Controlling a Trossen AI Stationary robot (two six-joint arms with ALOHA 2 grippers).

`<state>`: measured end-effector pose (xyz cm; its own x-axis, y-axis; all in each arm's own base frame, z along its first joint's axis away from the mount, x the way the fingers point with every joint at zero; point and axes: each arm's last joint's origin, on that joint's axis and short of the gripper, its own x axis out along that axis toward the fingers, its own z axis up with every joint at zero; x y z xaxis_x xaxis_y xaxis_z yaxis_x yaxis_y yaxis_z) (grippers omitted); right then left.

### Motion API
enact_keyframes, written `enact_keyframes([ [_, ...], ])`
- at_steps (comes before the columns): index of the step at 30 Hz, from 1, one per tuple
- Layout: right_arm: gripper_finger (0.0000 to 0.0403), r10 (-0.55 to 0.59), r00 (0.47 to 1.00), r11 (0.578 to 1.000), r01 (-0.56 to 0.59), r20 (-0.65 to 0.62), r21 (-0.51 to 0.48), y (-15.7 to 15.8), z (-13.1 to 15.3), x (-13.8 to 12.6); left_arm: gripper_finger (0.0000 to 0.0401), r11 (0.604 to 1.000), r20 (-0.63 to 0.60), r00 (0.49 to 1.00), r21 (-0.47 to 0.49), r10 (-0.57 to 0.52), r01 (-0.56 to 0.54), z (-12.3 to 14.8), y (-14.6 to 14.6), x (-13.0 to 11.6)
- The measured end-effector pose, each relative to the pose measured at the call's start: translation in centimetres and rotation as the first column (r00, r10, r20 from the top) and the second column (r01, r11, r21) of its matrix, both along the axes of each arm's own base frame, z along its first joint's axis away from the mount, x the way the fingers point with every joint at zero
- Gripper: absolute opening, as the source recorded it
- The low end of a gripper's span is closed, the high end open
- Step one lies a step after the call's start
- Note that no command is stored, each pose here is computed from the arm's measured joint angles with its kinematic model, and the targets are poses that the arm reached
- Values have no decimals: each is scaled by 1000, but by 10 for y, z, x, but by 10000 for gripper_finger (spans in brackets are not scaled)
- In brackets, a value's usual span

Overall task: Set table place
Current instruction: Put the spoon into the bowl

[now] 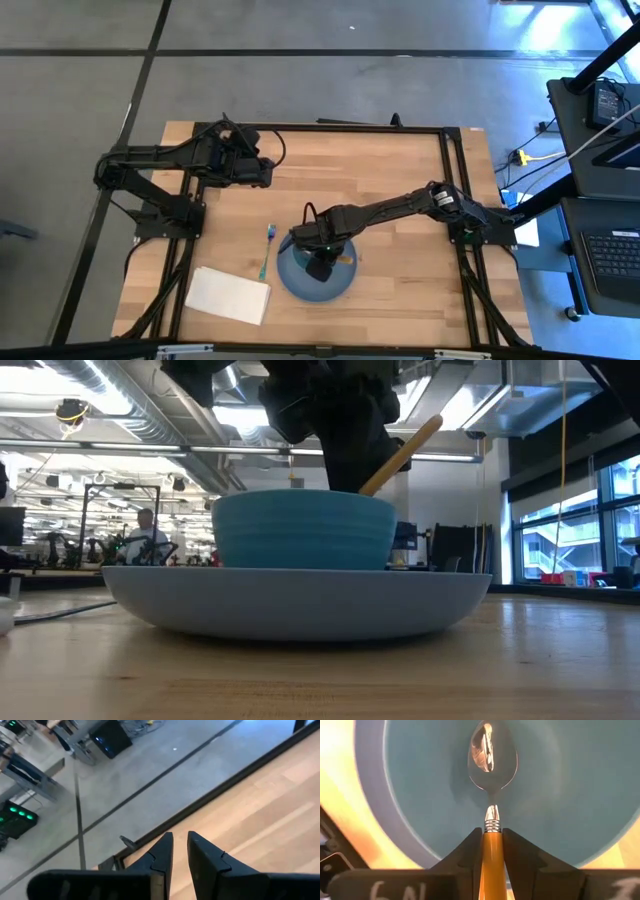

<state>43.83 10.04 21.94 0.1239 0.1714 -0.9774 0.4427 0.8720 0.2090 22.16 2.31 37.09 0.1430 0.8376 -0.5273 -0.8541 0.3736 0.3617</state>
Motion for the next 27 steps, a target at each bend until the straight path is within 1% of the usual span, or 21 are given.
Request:
enact_keyframes([
  [3, 77, 0, 1000, 1000, 0, 4, -14, 0, 0, 0, 48, 1000, 1, 1000, -21, -5, 5, 0, 0, 0],
  [11, 77, 20, 1000, 1000, -20, 7, -22, -1, 0, 0, 32, 1000, 1, 1000, -23, -6, 6, -1, 0, 0],
  [16, 77, 16, 997, 999, -14, 71, -33, 0, 1, 6, 23, 1000, 1, 1000, -23, -6, 6, 0, 0, 0],
  [20, 77, 15, 998, 999, -12, 65, -47, -1, 1, 5, 17, 1000, 1, 1000, -23, -6, 6, -1, 0, 0],
  [22, 77, 8, 998, 998, -5, 57, -63, -2, -3, 4, 14, 1000, 1, 1000, -23, -6, 6, 0, 0, 0],
  [27, 77, -6, 999, 998, 8, 43, -62, 1, -14, 2, 6, 1000, 1, 1000, -23, -6, 6, -1, 0, 0],
])
